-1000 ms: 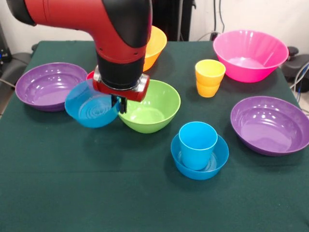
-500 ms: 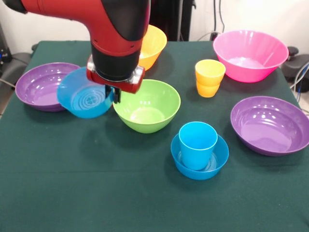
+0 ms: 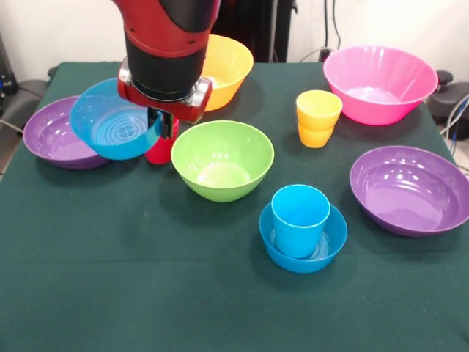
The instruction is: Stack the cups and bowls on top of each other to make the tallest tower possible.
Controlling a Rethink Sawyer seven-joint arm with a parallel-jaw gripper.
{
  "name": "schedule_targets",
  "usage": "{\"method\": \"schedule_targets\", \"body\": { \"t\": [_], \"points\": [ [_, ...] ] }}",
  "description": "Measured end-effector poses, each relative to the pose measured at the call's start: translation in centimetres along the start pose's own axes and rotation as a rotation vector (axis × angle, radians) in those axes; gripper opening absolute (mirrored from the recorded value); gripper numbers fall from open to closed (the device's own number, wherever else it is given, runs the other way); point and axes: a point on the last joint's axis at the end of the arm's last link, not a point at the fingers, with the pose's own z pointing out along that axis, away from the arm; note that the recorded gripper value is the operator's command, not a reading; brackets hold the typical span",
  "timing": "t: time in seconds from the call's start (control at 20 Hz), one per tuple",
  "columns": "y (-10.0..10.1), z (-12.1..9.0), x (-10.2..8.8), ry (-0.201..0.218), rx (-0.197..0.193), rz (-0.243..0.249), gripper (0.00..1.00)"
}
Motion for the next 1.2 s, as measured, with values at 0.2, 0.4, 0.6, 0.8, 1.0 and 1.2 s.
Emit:
{"method": "schedule_targets", "body": {
  "t": [0.2,0.4,0.6,0.8,1.0,1.2],
  "points": [
    [1.1,-1.4,-1.0,-0.028,0.006,-0.005,0.0],
    [3.3,-2.3,-2.8,-0.059,0.011,-0.015,0.0],
    [5.4,-2.4,-4.0,-0.079,0.014,-0.026,0.0],
    [7.3,-2.1,-4.7,-0.096,0.016,-0.038,0.0],
    [9.5,-1.3,-5.3,-0.105,0.017,-0.052,0.0],
    [11.0,-0.7,-5.0,-0.1,0.021,-0.062,0.0]
  ]
}}
